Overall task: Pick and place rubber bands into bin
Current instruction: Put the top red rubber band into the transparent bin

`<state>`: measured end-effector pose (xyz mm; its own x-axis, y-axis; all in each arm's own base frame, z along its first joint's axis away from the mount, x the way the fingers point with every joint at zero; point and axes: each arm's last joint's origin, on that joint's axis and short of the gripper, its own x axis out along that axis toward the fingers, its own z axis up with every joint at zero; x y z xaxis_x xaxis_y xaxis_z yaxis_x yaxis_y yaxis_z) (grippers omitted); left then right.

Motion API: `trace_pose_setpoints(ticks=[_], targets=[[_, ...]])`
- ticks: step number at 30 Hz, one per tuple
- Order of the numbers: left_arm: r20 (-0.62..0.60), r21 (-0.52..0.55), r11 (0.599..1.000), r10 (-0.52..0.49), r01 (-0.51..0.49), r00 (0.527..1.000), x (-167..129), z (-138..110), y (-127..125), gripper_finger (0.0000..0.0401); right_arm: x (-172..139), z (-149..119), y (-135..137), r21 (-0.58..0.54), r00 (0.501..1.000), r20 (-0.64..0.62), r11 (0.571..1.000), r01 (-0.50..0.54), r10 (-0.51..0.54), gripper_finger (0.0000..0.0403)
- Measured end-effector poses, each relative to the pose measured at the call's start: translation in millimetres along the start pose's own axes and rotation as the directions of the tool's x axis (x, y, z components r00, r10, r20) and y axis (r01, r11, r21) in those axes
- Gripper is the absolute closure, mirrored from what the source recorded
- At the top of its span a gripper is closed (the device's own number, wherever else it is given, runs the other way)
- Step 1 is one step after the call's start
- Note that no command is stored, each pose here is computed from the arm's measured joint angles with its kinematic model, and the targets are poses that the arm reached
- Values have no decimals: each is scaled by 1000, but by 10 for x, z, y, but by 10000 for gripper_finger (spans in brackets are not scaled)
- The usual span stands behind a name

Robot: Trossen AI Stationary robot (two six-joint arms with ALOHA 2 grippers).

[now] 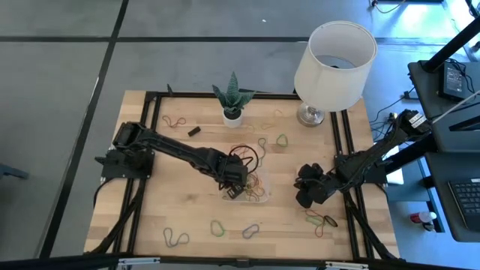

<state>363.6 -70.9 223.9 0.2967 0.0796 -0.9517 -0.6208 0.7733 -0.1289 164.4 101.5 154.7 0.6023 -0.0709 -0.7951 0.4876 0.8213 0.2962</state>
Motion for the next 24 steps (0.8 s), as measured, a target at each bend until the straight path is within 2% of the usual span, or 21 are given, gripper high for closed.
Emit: trace_pose_setpoints(ticks=[6,10,13,18,24], targets=[[25,60,998,-2,1,1000,-141,32,68,308,0,1,2,-7,1000,2,1000,-2,2,389],[155,101,990,84,-101,984,-388,77,207,313,0,3,6,-5,1000,3,1000,-5,5,389],[273,121,969,177,-217,945,-618,100,350,317,1,7,8,12,1000,6,1000,-7,7,389],[292,128,935,282,-330,914,-864,145,763,313,2,23,11,76,999,48,997,-2,-2,389],[245,117,949,257,-292,935,-791,71,1411,308,10,56,-3,191,995,99,982,10,-29,389]])
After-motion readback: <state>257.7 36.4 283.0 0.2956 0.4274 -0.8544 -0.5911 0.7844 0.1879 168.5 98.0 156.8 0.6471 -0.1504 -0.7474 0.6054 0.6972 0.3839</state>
